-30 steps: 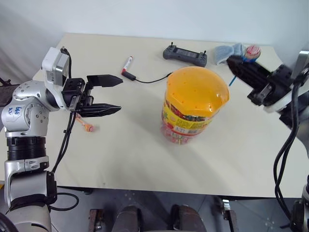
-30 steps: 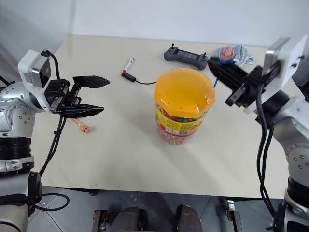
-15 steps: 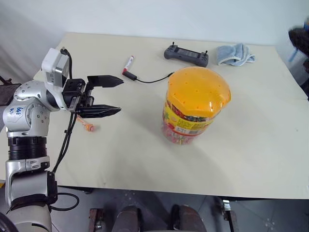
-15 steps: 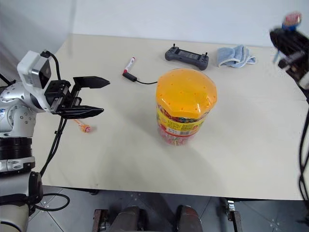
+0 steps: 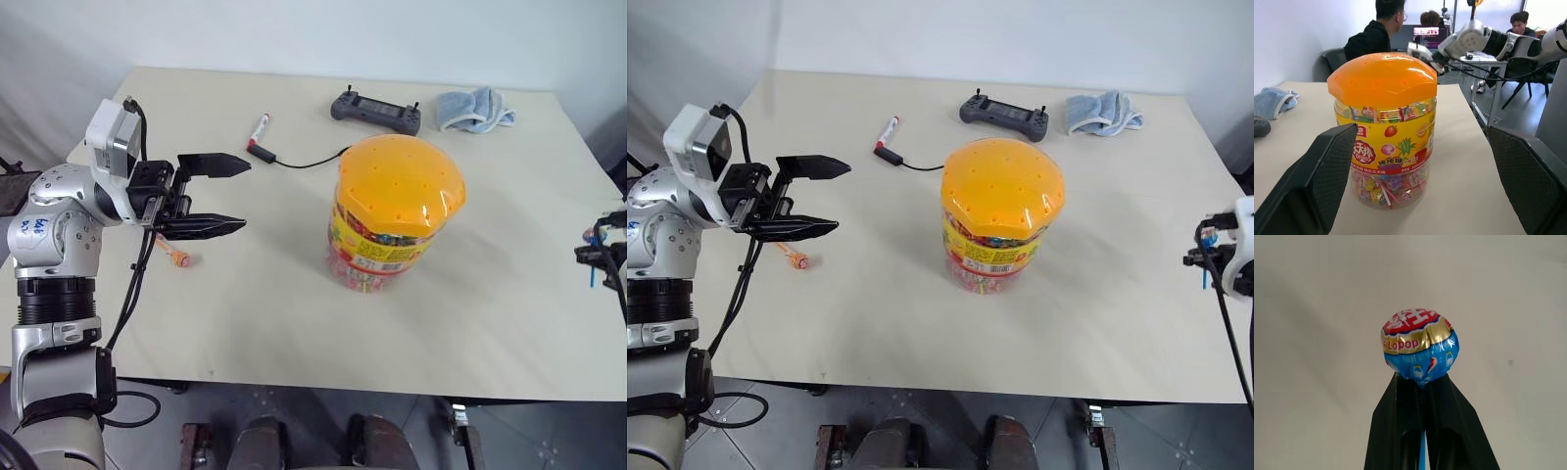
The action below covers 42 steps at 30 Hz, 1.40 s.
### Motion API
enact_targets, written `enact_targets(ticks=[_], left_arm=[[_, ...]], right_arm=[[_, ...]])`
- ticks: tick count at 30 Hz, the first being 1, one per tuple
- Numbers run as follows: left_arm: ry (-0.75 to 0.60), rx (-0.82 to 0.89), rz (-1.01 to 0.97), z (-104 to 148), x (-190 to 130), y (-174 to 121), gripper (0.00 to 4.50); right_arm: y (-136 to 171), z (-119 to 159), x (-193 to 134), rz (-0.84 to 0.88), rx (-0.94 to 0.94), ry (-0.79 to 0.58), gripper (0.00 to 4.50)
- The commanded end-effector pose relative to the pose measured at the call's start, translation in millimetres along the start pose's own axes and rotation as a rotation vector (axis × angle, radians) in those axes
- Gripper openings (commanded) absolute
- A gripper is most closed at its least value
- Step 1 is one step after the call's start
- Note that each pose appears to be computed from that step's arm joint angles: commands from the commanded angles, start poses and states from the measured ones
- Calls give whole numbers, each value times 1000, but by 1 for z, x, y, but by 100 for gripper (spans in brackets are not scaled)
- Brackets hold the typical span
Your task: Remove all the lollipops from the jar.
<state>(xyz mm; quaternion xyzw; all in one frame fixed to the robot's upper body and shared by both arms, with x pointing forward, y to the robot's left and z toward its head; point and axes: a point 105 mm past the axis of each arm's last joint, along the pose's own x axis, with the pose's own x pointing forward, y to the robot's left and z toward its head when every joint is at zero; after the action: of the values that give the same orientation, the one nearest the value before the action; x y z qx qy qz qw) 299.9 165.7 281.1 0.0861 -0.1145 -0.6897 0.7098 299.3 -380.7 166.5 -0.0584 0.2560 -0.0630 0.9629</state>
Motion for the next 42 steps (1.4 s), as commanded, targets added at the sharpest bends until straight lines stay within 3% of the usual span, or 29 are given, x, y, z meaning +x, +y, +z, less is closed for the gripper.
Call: enact_targets(ticks=[1, 3, 6, 12, 16, 17, 18, 21, 23, 28, 31, 35, 37, 42], left_arm=[[-2, 33, -6, 7, -1, -5, 450], [0, 30, -2, 7, -1, -6, 450], [2, 27, 2, 6, -1, -7, 450], [4, 21, 9, 4, -1, -9, 450], [15, 11, 24, 1, -4, -11, 450], [3, 12, 35, 2, -5, -11, 450], [-6, 13, 42, 3, -6, -10, 450], [-59, 12, 169, 4, -13, 2, 450], [-63, -3, 210, 2, -14, 6, 450], [0, -78, 242, -19, -23, -5, 450], [54, -192, 365, -37, -37, -8, 450], [25, -249, 497, -49, -58, -19, 450], [82, -292, 559, -65, -75, -36, 450], [105, -312, 674, -69, -91, -66, 450]], right_arm=[[-2, -1, 5, -22, 0, -21, 2], [-1, -8, 10, -25, 12, -8, 2], [3, -11, 13, -16, 20, -6, 82], [7, -14, 11, -9, 27, -14, 289], [7, -2, -7, 10, 11, -103, 435], [10, 4, -13, 27, -2, -133, 447], [12, 8, -16, 38, -13, -153, 447], [45, 49, -47, 193, -201, -445, 447], [62, 56, -60, 277, -276, -527, 447], [110, 27, -65, 598, -454, -486, 447], [135, 6, -65, 784, -566, -467, 447], [148, -7, -61, 910, -580, -487, 447], [152, -12, -59, 949, -568, -512, 447], [152, -21, -36, 908, -505, -502, 447]])
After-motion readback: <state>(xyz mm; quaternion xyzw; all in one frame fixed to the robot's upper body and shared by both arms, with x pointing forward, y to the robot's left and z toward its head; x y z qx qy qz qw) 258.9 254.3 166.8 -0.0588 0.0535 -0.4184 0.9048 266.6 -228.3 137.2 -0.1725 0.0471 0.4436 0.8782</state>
